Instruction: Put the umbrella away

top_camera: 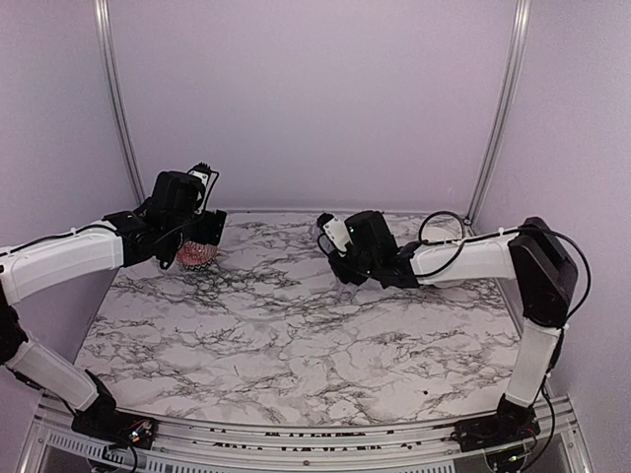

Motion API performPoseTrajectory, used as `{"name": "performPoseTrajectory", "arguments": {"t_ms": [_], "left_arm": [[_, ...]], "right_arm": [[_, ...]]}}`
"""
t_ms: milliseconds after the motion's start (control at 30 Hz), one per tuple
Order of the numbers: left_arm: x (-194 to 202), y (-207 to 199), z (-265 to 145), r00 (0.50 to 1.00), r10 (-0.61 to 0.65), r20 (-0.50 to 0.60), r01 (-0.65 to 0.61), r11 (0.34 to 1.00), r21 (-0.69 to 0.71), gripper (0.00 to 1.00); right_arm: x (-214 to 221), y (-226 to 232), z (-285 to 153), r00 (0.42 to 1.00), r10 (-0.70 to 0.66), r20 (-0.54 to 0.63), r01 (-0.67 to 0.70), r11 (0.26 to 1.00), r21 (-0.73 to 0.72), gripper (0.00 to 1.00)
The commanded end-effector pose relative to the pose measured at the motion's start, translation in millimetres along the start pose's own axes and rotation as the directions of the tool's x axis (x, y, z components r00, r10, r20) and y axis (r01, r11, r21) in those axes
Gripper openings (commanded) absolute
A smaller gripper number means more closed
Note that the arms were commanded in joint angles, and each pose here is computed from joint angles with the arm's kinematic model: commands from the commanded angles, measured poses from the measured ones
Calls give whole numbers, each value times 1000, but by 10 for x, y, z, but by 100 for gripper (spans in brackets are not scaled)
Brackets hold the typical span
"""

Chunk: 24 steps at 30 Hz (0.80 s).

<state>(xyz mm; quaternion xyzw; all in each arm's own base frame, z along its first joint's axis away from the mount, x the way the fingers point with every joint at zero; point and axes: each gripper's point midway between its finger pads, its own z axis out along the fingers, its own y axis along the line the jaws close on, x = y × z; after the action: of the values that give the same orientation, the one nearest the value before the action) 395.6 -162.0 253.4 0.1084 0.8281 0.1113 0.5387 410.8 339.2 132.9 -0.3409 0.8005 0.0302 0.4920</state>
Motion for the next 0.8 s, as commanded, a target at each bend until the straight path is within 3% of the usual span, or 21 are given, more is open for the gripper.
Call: {"name": "performPoseTrajectory", "arguments": {"t_ms": [0, 100, 200, 300, 367, 567, 600, 633, 700, 767], "left_arm": [[-28, 10, -10, 1000, -2, 17, 2, 1000, -2, 99], [-33, 12, -11, 1000, -3, 18, 3, 1000, -3, 99], [-31, 19, -9, 1000, -1, 17, 1, 1000, -7, 99], [-30, 20, -7, 1000, 1, 16, -1, 1000, -9, 99], [-26, 22, -5, 1000, 1, 16, -1, 1000, -10, 99], [-33, 19, -10, 1000, 5, 17, -5, 1000, -8, 99], [-30, 16, -10, 1000, 6, 17, -6, 1000, -6, 99], [-28, 14, -7, 1000, 7, 16, -7, 1000, -5, 99], [-20, 6, -6, 1000, 9, 14, -9, 1000, -2, 99], [-20, -2, -6, 1000, 11, 14, -11, 1000, 2, 99]], "right_arm": [[-89, -740, -304, 981, -115, -159, 172, 893, 416, 3], [76, -917, -306, 936, -174, -306, 322, 775, 544, 3], [301, -867, -178, 872, -214, -441, 450, 707, 545, 4], [467, -749, -23, 823, -242, -514, 516, 697, 498, 7], [510, -509, 74, 811, -264, -523, 522, 729, 442, 12], [970, 66, 349, 753, -272, -599, 466, 863, 194, 56], [1018, 202, 369, 751, -274, -601, 431, 893, 132, 72], [1029, 316, 379, 756, -268, -597, 390, 917, 82, 81], [949, 505, 352, 776, -259, -574, 307, 952, -14, 90], [738, 677, 275, 815, -249, -524, 222, 968, -114, 92]]}}
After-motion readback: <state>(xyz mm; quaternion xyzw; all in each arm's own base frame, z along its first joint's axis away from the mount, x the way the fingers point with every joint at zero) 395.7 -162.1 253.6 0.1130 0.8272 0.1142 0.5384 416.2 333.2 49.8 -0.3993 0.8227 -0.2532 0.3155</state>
